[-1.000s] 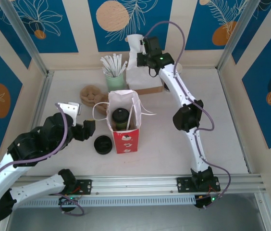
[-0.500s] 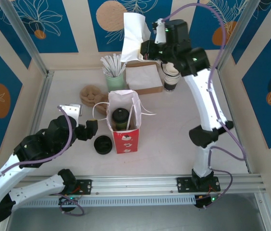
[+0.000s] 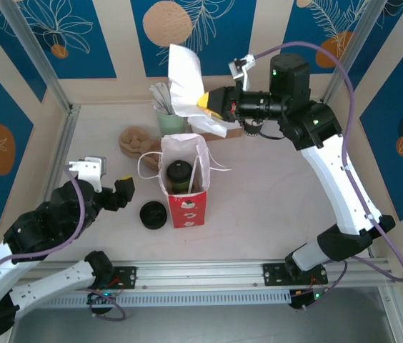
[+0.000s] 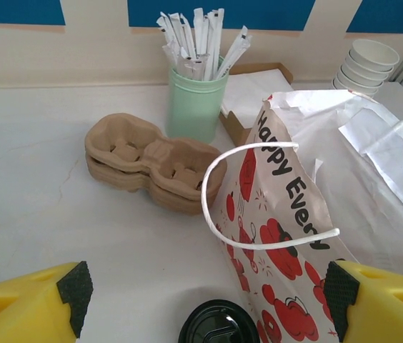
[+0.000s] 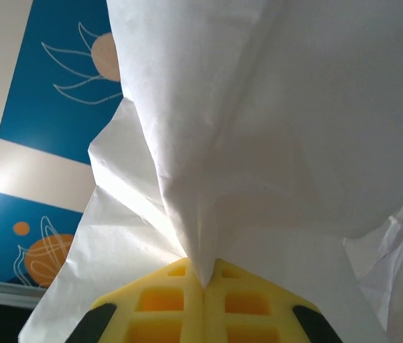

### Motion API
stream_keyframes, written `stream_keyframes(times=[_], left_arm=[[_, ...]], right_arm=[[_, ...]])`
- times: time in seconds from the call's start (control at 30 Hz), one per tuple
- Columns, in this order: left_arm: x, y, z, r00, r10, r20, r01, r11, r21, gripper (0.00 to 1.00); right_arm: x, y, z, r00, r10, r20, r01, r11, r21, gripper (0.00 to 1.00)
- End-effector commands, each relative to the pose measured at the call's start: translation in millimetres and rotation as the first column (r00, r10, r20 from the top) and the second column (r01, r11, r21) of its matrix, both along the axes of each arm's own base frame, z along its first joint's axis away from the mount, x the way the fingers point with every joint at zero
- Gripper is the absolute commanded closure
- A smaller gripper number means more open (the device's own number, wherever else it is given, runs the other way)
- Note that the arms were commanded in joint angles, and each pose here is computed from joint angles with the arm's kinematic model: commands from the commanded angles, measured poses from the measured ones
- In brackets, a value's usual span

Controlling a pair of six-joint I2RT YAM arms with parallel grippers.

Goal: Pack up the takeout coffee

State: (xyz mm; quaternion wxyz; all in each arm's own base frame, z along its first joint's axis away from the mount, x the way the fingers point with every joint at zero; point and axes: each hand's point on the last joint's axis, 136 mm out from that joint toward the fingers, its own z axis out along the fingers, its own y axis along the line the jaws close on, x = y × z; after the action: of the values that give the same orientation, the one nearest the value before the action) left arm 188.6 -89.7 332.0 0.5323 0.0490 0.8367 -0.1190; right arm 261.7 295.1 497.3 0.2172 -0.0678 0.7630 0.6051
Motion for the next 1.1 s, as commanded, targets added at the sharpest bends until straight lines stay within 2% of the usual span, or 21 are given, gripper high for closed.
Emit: stream_keyframes(times=[0.0,0.37,0.6,0.8,1.07], left_arm=[[-2.2,12.2,-2.5,0.999,0.04,0.01,-0.04,0.999,-0.002,0.14],[-4.9,16.8,-8.1,0.998,0.055,-0.003,-0.055,0.998,-0.013,0.14],[-0.6,9.6,-10.0,0.999,0.047,-0.003,-0.047,0.999,-0.015,0.13],[4.1,1.8,-11.9,0.999,0.035,-0.012,-0.035,0.999,0.003,0.13],[6.9,-3.3,-15.1,0.999,0.028,-0.018,-0.028,1.0,0.005,0.12]], right_arm=[[-22.7,7.0,16.1,0.995,0.085,-0.049,-0.079,0.99,0.119,1.0],[-28.9,37.5,-59.0,0.975,0.1,-0.197,-0.082,0.992,0.094,1.0],[-30.9,41.8,-126.3,0.97,-0.006,-0.245,-0.008,0.998,-0.057,1.0],[-30.3,35.4,-171.9,0.96,-0.101,-0.261,0.051,0.98,-0.19,1.0],[-27.0,34.0,-199.9,0.961,-0.165,-0.223,0.088,0.944,-0.319,1.0]])
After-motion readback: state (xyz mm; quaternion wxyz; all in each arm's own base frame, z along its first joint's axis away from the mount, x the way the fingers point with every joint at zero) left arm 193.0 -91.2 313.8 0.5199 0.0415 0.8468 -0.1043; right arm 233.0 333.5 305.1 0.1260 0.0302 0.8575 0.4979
